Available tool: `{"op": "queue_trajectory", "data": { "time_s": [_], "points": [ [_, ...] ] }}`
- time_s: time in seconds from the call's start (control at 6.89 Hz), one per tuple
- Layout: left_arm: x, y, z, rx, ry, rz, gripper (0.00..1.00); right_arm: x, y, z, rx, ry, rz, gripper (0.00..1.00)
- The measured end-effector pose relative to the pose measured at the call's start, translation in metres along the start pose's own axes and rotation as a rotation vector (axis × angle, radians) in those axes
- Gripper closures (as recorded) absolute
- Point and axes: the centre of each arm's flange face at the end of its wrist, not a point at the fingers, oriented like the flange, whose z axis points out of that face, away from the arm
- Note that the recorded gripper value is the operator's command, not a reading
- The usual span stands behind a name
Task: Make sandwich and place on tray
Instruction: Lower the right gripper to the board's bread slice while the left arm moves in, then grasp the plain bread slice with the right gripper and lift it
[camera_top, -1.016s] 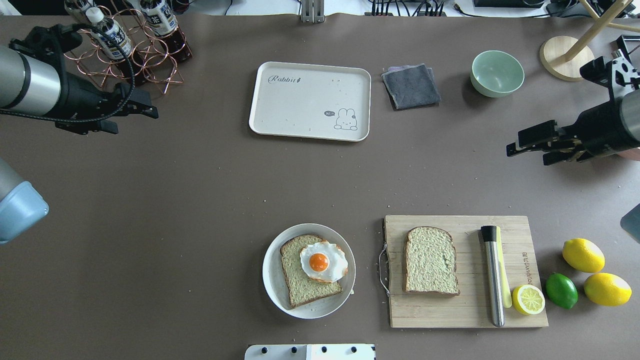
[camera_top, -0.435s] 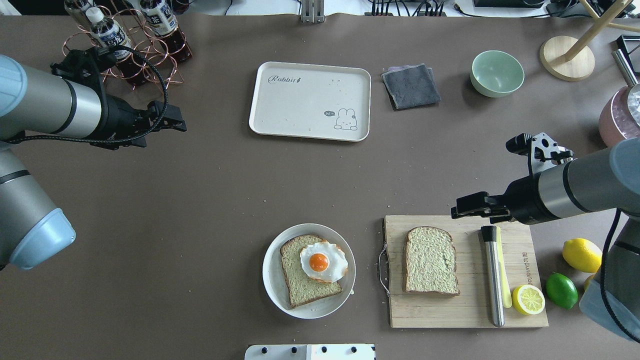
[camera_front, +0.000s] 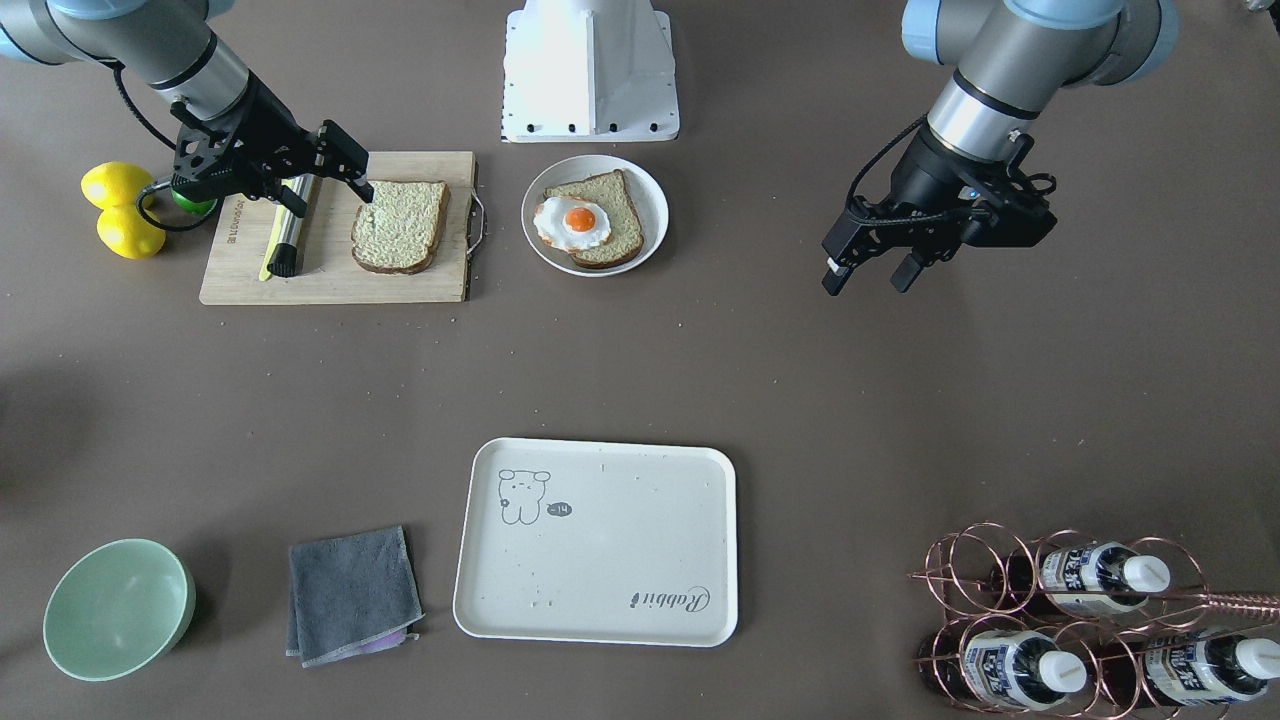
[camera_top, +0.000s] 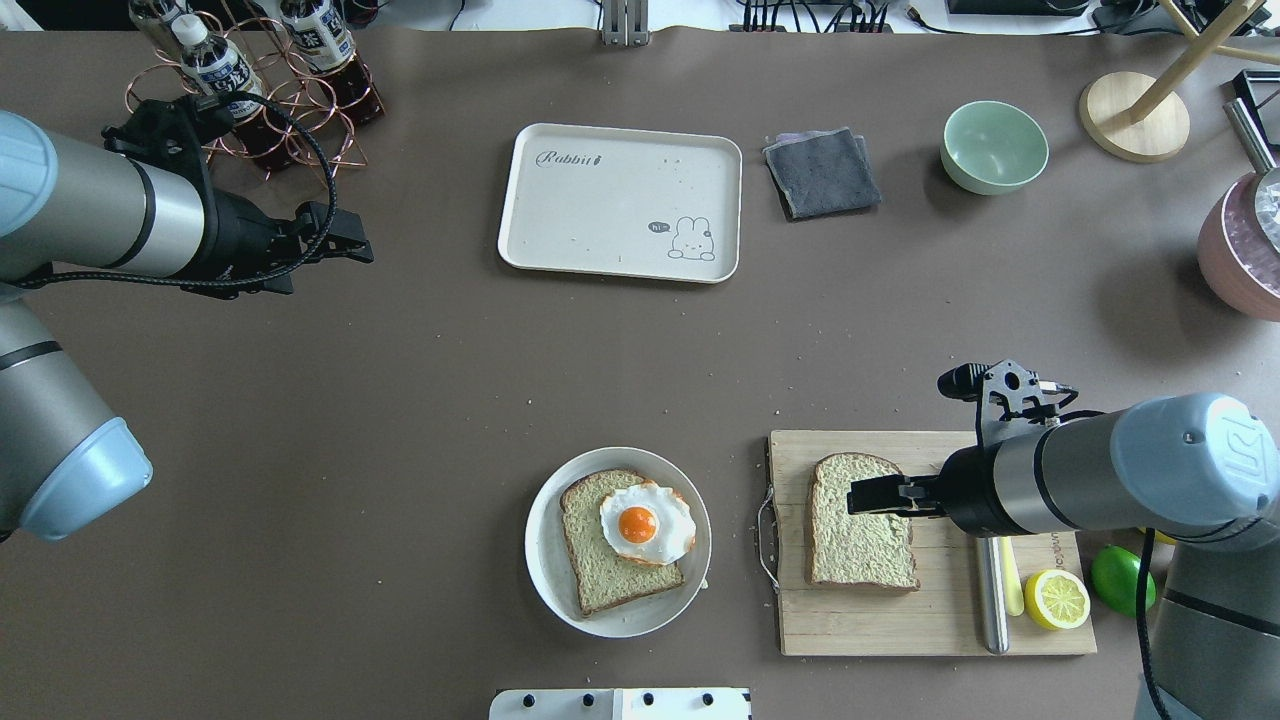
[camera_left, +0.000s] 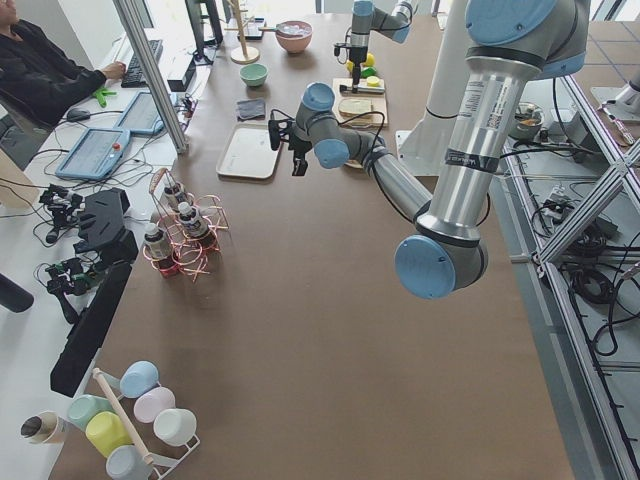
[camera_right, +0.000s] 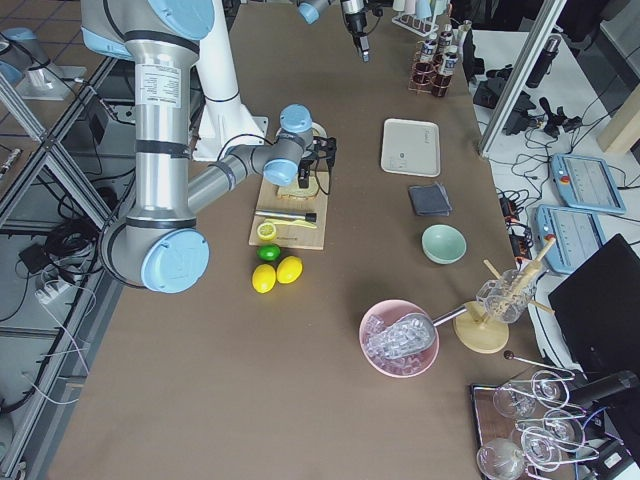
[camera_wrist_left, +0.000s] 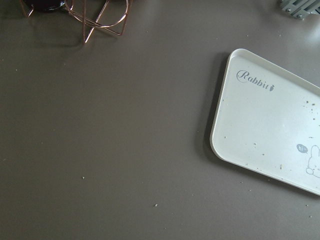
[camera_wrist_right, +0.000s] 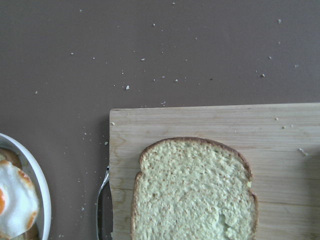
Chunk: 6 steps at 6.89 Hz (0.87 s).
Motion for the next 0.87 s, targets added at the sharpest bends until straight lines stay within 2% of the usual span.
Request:
{"op": "queue_trajectory", "data": {
  "time_s": [0.29,0.58,0.73,0.87],
  "points": [
    [-0.001,0.000,0.001,0.000,-0.003,-0.002,0.03,0.013,0.007,0.014,0.008,0.022,-0.009,0.01],
    [-0.001,0.000,0.002,-0.001,-0.004,-0.002,0.03,0.038,0.007,0.031,0.019,0.008,-0.018,0.02],
    [-0.001,-0.001,0.003,-0.001,-0.005,-0.002,0.03,0.041,0.007,0.035,0.023,0.006,-0.018,0.18],
    [-0.001,-0.001,0.003,-0.002,-0.006,-0.002,0.03,0.041,0.008,0.037,0.027,0.008,-0.018,0.21]
  ]
}}
